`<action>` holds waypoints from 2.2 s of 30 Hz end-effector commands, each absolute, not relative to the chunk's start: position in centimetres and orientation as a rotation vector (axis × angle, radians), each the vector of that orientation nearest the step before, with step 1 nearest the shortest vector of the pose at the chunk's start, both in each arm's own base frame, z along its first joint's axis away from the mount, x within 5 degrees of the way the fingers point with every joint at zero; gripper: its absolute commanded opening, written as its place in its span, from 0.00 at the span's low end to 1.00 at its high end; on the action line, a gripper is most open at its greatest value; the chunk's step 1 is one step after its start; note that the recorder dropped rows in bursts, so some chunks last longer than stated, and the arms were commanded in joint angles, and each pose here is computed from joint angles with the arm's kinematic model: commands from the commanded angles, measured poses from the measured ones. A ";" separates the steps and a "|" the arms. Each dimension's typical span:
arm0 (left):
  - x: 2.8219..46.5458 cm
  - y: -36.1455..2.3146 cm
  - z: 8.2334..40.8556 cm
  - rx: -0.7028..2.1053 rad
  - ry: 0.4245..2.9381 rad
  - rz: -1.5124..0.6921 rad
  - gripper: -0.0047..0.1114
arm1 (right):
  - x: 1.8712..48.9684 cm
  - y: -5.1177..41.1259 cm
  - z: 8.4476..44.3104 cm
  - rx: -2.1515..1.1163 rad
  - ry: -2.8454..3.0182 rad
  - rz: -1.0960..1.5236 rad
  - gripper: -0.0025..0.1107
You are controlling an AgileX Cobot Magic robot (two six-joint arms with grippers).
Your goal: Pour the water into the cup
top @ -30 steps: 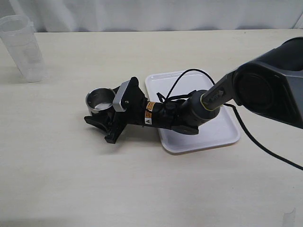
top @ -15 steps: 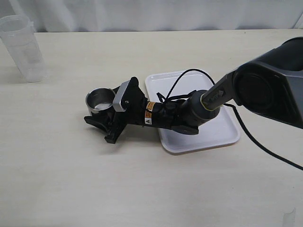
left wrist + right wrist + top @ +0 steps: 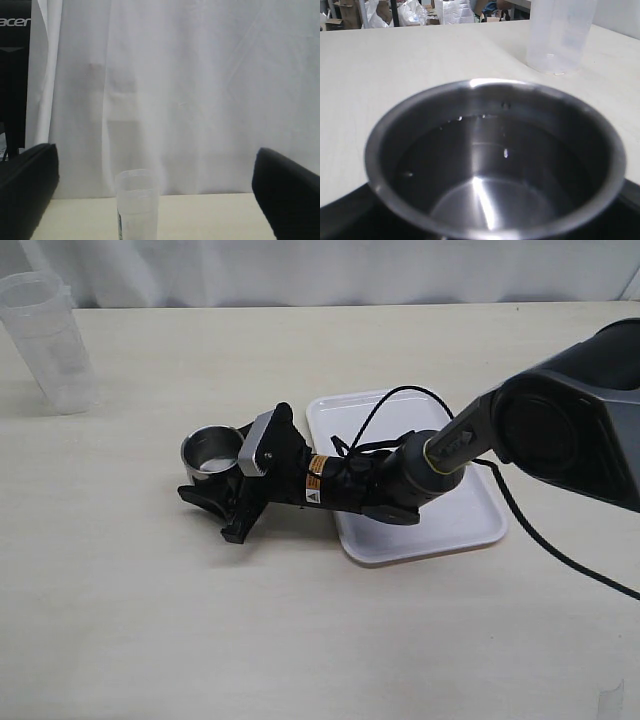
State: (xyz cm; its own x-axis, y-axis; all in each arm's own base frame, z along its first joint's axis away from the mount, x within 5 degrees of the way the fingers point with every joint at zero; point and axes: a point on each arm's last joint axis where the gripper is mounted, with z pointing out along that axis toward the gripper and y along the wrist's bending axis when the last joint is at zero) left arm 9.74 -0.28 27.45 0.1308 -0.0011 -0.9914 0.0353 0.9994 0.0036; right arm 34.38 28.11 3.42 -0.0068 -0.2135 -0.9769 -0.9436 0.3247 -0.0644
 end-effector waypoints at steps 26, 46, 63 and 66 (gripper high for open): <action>9.6 -0.2 27.2 0.013 1.457 -0.028 0.89 | 34.4 27.9 3.0 -1.152 1.502 0.791 0.50; 4.4 0.0 25.7 -0.129 1.495 -0.084 0.89 | 34.4 27.9 3.0 -1.154 1.500 0.789 0.50; 5.3 0.0 22.1 -0.005 1.572 -0.011 0.89 | 34.4 27.9 3.0 -1.153 1.501 0.791 0.50; 5.4 -0.1 21.8 0.021 1.578 -0.006 0.89 | 34.4 27.9 3.0 -1.153 1.501 0.791 0.50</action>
